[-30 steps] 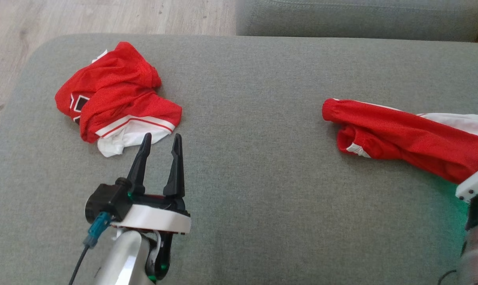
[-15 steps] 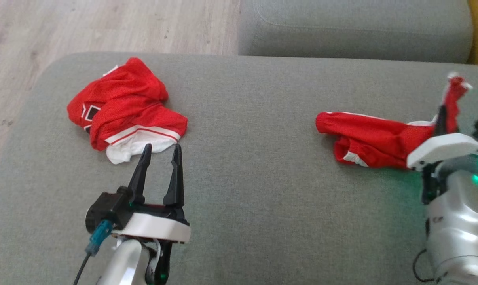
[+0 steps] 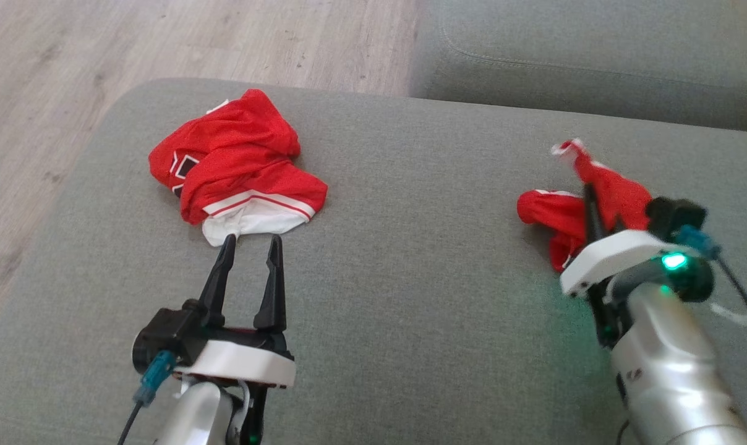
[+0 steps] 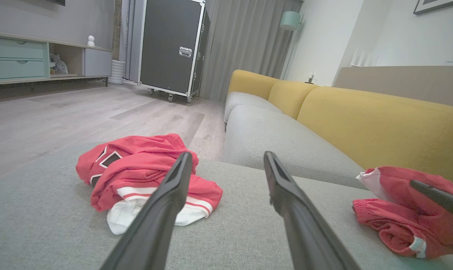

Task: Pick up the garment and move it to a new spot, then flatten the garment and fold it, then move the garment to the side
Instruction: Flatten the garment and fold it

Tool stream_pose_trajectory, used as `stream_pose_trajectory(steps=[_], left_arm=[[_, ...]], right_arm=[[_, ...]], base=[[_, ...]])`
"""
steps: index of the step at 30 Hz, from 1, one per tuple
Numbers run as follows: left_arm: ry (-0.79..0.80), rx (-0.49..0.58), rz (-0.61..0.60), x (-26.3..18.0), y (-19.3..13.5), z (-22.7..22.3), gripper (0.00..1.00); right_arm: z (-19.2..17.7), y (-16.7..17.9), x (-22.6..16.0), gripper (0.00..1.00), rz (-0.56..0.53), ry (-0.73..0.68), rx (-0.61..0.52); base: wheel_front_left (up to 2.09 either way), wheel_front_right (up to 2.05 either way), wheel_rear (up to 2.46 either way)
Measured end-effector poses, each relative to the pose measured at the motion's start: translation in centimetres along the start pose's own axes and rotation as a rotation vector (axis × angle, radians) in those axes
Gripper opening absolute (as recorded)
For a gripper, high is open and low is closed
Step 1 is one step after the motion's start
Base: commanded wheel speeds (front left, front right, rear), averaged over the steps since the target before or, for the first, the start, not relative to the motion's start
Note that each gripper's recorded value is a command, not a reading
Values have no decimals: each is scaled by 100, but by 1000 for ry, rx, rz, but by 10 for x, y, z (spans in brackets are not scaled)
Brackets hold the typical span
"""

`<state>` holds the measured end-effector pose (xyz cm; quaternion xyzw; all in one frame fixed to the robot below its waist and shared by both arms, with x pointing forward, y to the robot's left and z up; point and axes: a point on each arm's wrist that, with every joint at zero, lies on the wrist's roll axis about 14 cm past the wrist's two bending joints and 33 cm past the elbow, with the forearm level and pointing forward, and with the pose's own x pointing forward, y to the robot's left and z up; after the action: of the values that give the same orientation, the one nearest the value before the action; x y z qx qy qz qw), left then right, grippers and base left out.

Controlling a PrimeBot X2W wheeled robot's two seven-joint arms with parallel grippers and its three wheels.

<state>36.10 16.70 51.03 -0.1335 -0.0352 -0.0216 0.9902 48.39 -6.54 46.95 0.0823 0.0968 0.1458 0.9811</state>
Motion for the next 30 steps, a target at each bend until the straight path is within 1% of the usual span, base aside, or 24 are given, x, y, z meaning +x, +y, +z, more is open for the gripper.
stream_pose_trajectory(steps=[4, 9, 14, 17, 18, 19, 20, 23, 30], left_arm=[[-5, 1, 13, -3, 4, 2, 100], [1, 10, 17, -2, 6, 0, 100], [16, 11, 19, -1, 7, -5, 100], [22, 10, 17, 1, 6, -7, 100], [24, 10, 16, 1, 6, -8, 100], [25, 9, 13, 2, 5, -8, 100], [26, 9, 10, 3, 4, -9, 100], [28, 7, -4, 5, 0, -10, 100], [24, 2, -29, 13, -10, -9, 100]], right_arm=[[-17, 21, -4, 0, 65, 44, -21], [-31, 34, -6, 0, 113, 84, -45], [-62, 46, -14, 0, 176, 181, -116], [-79, 48, -19, 0, 199, 236, -158], [-84, 47, -22, 2, 201, 256, -170], [-89, 45, -24, 85, 202, 273, -181], [-92, 43, -26, 100, 200, 285, -188], [-95, 38, -30, 100, 191, 297, -197], [-73, 29, -27, 100, 164, 234, -192]], base=[[0, 0, 0], [0, 0, 0], [0, 0, 0], [0, 0, 0], [0, 0, 0], [0, 0, 0], [0, 0, 0], [0, 0, 0], [0, 0, 0]])
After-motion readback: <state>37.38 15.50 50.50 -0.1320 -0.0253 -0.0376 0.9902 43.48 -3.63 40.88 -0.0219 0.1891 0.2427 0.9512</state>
